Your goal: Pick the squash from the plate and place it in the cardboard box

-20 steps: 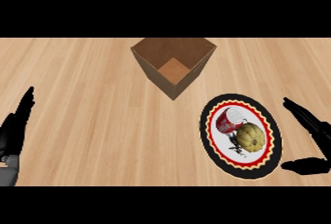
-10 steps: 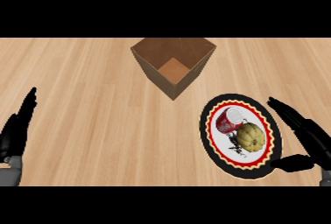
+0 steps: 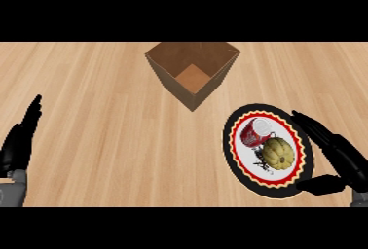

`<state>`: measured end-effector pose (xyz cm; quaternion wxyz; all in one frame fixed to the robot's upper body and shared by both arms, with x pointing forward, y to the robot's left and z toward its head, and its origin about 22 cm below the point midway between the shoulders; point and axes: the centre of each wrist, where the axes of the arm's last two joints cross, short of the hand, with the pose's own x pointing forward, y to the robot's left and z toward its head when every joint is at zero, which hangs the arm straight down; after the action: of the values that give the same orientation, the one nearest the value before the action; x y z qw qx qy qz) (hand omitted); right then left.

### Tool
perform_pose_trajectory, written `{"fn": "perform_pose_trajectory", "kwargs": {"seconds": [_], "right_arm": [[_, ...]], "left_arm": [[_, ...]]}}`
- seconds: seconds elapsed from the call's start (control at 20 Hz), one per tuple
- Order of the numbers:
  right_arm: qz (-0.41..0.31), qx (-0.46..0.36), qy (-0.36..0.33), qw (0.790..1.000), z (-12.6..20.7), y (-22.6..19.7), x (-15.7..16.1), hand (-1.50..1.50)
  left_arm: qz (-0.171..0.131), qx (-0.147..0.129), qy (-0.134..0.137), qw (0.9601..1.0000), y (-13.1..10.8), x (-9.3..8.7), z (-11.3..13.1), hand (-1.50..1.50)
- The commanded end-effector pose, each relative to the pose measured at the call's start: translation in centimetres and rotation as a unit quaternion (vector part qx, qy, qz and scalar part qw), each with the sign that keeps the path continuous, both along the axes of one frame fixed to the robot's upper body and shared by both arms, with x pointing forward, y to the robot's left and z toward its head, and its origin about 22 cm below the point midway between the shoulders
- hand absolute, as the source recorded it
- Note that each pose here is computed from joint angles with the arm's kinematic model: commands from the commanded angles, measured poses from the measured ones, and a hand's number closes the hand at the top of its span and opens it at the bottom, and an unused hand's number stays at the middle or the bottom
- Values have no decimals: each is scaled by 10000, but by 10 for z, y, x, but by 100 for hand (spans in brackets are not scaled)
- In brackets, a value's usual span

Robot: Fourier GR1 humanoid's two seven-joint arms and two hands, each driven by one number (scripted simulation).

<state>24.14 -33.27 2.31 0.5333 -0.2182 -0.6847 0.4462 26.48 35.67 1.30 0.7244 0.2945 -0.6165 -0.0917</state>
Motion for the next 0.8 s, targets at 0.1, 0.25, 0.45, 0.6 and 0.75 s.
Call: {"fn": "perform_pose_trajectory", "kwargs": {"seconds": [0.1, 0.25, 0.45, 0.6, 0.75], "right_arm": [[360, 33, -220, 9991, 11, 11, -10, -150], [354, 87, -211, 9991, 22, 33, -16, -150], [152, -295, 138, 9994, 2, 44, -24, -150], [-74, -365, 332, 9988, -8, 55, -4, -150], [-205, -436, 455, 9978, -19, 46, -3, -150]], "left_arm": [[19, 37, 10, 10000, -10, 1, 3, 0], [-51, 49, 21, 10000, 9, 10, 9, 0], [-33, 36, -8, 10000, 16, -1, 5, 0], [-58, -22, 39, 10000, 2, -4, 11, 0], [-32, 14, -12, 10000, -7, -12, 2, 0]]}}
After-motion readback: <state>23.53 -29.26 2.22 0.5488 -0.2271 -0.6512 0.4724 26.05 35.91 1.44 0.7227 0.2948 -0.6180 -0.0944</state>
